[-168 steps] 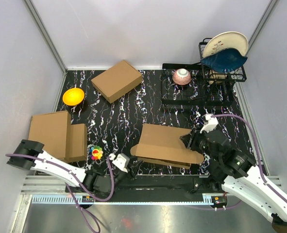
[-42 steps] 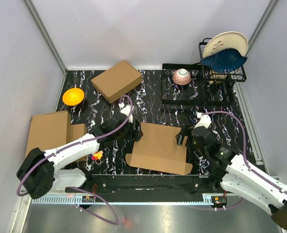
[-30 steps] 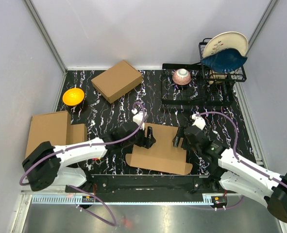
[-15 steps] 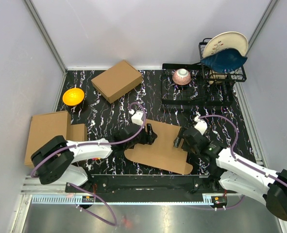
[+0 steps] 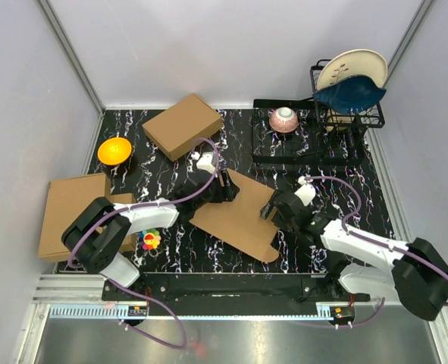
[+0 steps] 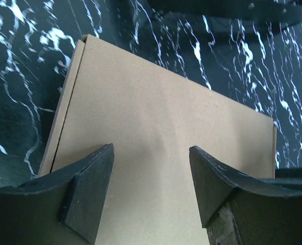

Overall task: Fold the paper box
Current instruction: Adjust the paper box at the center of the board.

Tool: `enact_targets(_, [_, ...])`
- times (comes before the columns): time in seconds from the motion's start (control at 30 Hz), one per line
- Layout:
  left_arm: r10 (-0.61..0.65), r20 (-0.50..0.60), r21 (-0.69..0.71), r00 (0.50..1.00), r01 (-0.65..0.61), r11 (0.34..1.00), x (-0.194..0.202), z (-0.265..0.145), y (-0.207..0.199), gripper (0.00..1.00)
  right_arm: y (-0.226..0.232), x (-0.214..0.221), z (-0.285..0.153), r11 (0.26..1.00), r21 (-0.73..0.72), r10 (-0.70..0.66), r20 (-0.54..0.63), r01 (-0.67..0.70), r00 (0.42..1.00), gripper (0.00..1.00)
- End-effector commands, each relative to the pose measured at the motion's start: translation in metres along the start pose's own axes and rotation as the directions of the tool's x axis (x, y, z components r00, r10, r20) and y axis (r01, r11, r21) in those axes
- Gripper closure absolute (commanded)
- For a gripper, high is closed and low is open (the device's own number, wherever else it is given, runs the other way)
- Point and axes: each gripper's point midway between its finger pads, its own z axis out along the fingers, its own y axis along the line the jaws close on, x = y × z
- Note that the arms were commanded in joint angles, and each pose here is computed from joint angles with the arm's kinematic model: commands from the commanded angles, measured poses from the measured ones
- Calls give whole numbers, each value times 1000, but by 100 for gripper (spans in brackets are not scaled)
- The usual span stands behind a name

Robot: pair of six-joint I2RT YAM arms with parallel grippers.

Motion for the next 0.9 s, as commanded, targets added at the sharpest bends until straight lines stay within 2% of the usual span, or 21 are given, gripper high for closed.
enact_targets(0.0, [-25,-96,-207,995,5,978,16,5,64,32,-5,8,13,997,63,-35,-29,37,999,9])
enact_targets(0.07, [-11,-64,-220,998,-3,976,-3,5,59,32,-5,9,18,995,78,-64,-40,67,997,9])
enact_targets(0.2, [33,83,-298,996,-7,955,-60,-14,55,28,3,-7,8,993,74,-88,-3,88,996,8])
enact_targets(0.33, [45,263,-328,964,46,943,-124,-67,40,24,16,-52,-26,995,28,-102,145,99,984,6])
enact_targets(0.43, [7,356,-328,935,118,937,-139,-106,41,23,22,-80,-47,990,30,-140,224,136,965,5])
enact_targets(0.57, [-84,382,-238,920,186,953,-117,-134,37,28,42,-117,-57,978,44,-207,326,205,922,5])
enact_targets(0.63, [-106,343,-166,933,171,971,-88,-139,24,29,47,-126,-44,962,73,-274,322,264,906,5])
enact_targets(0.67, [-126,325,-132,937,177,975,-77,-139,17,29,62,-139,-41,965,36,-256,353,260,900,5])
enact_targets(0.7, [-116,275,-87,954,145,986,-51,-140,6,29,68,-144,-34,963,24,-261,352,270,899,6])
enact_targets(0.73, [-123,267,-56,956,143,988,-42,-139,-1,29,72,-136,-16,946,18,-314,304,324,900,6])
enact_targets(0.8, [-134,212,-22,968,142,990,-8,-137,-9,29,83,-153,-3,942,14,-321,318,334,892,6])
enact_targets(0.83, [-147,203,-4,968,151,989,-1,-136,-13,29,85,-144,16,921,-2,-374,269,389,888,6])
enact_targets(0.87, [-172,182,1,968,174,985,9,-135,-12,28,92,-153,21,921,-23,-366,284,388,886,6])
